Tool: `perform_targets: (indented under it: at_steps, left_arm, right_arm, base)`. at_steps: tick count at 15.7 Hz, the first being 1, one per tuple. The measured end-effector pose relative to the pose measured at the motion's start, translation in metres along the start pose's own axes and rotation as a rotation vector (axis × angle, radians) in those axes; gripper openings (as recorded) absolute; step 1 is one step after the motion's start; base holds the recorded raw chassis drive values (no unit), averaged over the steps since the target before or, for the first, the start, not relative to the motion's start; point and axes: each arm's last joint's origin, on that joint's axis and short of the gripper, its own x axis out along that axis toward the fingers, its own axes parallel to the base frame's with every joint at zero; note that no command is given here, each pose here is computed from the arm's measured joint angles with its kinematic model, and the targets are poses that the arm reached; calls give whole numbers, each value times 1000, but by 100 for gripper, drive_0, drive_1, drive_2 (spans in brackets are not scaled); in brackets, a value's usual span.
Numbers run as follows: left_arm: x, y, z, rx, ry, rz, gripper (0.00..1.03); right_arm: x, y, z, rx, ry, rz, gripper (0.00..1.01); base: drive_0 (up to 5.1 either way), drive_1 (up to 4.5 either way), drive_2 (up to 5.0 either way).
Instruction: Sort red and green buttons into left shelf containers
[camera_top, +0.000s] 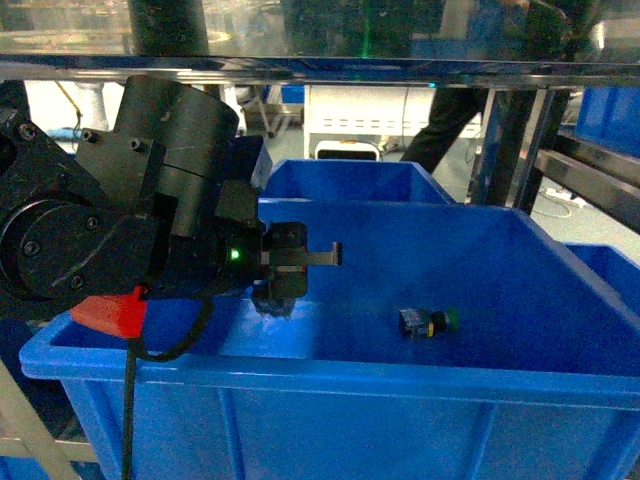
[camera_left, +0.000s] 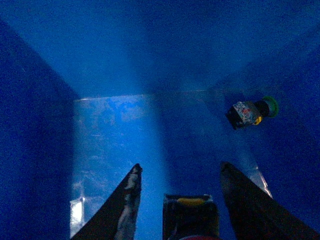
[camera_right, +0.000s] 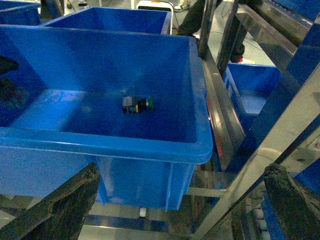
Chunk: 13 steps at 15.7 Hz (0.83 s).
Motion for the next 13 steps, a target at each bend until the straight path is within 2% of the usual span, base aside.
perform_targets:
  at_steps: [2,5,6,10,13]
  left_arm:
    - [-10,4,-5,-14,-9,-2,69]
    - [-46,18,-10,-46,-60,6,100]
    - [-63,23,-13,-53,-91,6,97]
    - [-124,38,-43,-72,-88,9,98]
    - [-171,59,-54,-116,-167,37,98]
  right_arm:
    - [0,0,0,0,0,0,98]
    - [0,0,0,0,0,0,98]
    - [0,0,0,0,0,0,98]
    - [0,0,0,0,0,0,98]
    - [0,0,0,0,0,0,98]
  base:
    - [0,0,0]
    - [0,0,0]
    - [0,0,0]
    - [0,0,0]
    - [0,0,0]
